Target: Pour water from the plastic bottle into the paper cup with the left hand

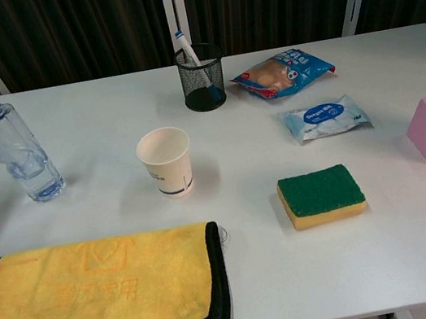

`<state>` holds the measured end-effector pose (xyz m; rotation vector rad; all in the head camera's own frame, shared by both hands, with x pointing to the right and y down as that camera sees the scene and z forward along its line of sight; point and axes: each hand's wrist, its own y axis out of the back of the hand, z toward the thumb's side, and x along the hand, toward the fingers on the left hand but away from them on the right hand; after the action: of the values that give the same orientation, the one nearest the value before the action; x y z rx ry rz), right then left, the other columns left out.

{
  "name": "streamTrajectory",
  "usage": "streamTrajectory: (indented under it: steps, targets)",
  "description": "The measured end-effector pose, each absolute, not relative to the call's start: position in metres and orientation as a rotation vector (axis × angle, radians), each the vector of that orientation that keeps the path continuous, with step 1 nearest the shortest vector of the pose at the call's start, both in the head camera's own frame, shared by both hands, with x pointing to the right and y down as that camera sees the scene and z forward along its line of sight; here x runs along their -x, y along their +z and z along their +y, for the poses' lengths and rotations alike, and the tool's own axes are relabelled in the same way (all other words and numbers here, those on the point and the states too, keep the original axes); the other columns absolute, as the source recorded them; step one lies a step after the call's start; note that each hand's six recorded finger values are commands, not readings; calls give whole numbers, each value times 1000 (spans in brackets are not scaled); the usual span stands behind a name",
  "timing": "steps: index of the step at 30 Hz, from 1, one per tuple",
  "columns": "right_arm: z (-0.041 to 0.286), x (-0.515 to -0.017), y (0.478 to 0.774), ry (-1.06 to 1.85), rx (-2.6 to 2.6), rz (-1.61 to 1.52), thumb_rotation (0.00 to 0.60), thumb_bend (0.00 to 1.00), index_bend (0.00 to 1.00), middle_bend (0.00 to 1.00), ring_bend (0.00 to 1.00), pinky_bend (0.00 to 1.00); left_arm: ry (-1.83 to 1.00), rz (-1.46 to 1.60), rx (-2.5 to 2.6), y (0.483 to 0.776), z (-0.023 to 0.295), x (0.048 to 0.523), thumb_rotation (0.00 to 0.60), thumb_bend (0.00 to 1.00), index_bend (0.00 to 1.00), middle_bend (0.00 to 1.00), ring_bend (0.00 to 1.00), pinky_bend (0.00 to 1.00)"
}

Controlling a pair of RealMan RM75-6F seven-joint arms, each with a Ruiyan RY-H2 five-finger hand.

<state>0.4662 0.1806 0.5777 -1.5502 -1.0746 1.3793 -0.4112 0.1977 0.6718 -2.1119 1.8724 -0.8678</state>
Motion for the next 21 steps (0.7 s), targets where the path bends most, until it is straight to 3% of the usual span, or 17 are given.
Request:
streamTrajectory:
  steps: [4, 10, 12, 21]
  targets:
    - [187, -461, 585, 1400, 1591, -1015, 583, 179, 0, 0, 0, 0, -1067, 1629, 1987, 648, 203, 432, 565, 63, 70, 96, 0, 161]
    - [194, -455, 590, 1410, 1608, -957, 584, 176, 0, 0, 0, 0, -1318, 1223, 1683, 628, 218, 433, 348, 60, 71, 68, 0, 145]
    - [195, -454, 592, 1417, 1600, -944, 584, 176, 0, 0, 0, 0, -1387, 1094, 1583, 621, 224, 432, 309, 60, 65, 60, 0, 140]
    - [197, -454, 593, 1422, 1568, -944, 584, 176, 0, 0, 0, 0, -1550, 844, 1458, 595, 240, 429, 249, 60, 58, 53, 0, 126]
